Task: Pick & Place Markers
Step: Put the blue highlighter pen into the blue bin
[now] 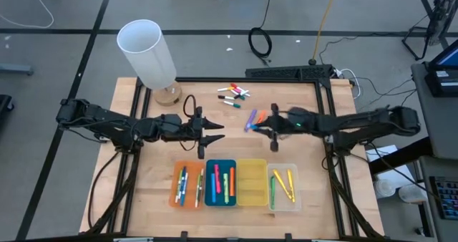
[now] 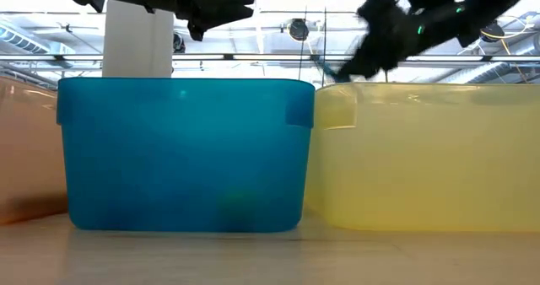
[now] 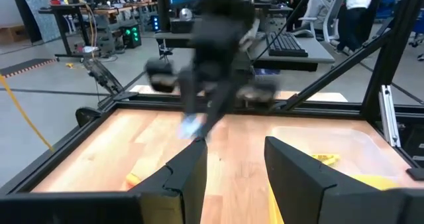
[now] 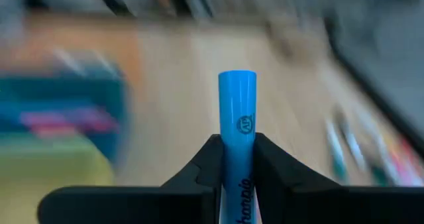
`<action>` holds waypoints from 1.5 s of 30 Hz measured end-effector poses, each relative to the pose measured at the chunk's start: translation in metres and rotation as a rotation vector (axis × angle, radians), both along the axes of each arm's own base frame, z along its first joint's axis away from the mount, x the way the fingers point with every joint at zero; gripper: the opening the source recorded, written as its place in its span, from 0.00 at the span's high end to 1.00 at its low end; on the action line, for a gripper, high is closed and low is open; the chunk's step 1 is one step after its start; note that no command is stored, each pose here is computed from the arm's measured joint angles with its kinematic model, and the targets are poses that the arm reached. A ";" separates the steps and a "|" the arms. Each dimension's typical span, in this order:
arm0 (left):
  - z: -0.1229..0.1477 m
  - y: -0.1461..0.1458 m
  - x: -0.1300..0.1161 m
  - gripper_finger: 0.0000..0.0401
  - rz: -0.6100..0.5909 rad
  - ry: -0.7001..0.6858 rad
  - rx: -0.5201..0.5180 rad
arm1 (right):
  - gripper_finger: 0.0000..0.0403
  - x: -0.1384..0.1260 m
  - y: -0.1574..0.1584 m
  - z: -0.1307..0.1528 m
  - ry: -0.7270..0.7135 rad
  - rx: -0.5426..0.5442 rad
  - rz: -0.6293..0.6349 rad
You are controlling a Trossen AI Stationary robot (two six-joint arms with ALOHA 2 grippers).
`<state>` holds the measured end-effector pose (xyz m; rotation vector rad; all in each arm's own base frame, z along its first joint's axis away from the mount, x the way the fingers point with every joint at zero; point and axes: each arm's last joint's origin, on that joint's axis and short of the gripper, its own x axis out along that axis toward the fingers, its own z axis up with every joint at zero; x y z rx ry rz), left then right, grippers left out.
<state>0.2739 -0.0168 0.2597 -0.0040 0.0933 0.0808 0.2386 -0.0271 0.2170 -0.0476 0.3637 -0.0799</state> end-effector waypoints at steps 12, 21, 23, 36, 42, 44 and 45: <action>-0.040 -0.005 0.045 0.61 -0.033 -0.146 0.151 | 0.89 -0.016 0.049 -0.001 -0.579 -0.124 0.242; -0.053 -0.014 0.104 0.61 -0.144 -0.241 0.186 | 0.89 -0.013 0.053 -0.001 -0.571 -0.128 0.257; -0.052 -0.017 0.116 0.61 -0.166 -0.255 0.174 | 0.89 -0.013 0.053 -0.002 -0.570 -0.128 0.258; -0.048 -0.024 0.144 0.62 -0.126 -0.241 0.184 | 0.89 -0.014 0.053 0.001 -0.589 -0.118 0.256; -0.049 -0.025 0.144 0.85 -0.126 -0.226 0.201 | 0.88 -0.013 0.053 -0.001 -0.571 -0.090 0.256; -0.045 -0.028 0.143 0.85 -0.149 -0.229 0.188 | 0.82 -0.013 0.053 -0.001 -0.569 -0.069 0.254; -0.043 -0.030 0.142 0.85 -0.158 -0.217 0.180 | 0.77 -0.013 0.053 -0.001 -0.567 -0.057 0.254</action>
